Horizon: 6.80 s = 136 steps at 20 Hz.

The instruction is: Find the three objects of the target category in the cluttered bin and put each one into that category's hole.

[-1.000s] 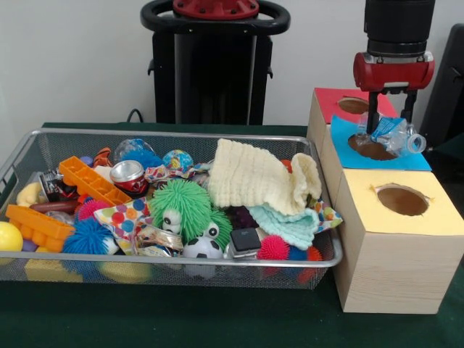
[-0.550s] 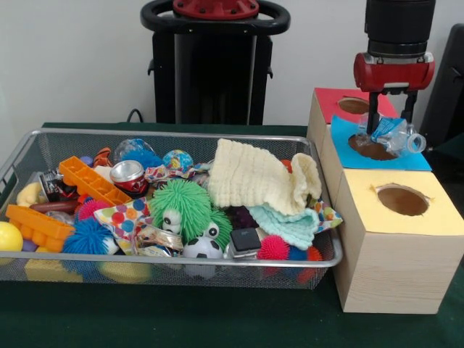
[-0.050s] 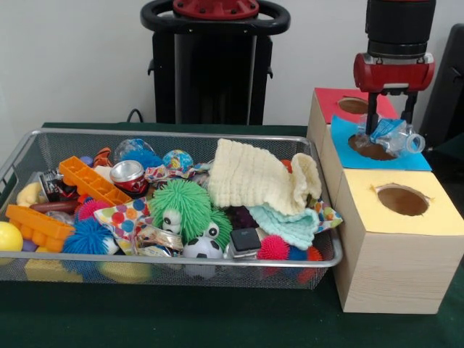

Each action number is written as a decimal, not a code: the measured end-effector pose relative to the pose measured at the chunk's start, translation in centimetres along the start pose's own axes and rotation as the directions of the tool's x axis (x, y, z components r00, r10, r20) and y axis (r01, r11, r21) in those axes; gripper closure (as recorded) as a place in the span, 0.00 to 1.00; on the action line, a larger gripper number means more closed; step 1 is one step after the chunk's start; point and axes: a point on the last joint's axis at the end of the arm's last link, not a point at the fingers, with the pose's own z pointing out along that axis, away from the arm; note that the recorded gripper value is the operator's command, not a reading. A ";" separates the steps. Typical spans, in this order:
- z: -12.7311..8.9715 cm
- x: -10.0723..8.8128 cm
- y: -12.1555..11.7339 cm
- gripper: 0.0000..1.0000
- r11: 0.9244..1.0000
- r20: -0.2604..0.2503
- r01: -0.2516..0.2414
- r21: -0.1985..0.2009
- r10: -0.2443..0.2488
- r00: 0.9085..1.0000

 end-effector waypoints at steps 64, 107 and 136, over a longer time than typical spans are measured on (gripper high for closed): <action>-5.2 -4.4 -3.6 1.00 0.996 0.016 -0.086 0.037 0.086 0.996; -2.3 -7.0 -12.2 1.00 0.975 -0.025 -0.213 0.066 0.215 0.976; -1.1 -7.1 -14.1 1.00 0.967 -0.046 -0.247 0.057 0.250 0.967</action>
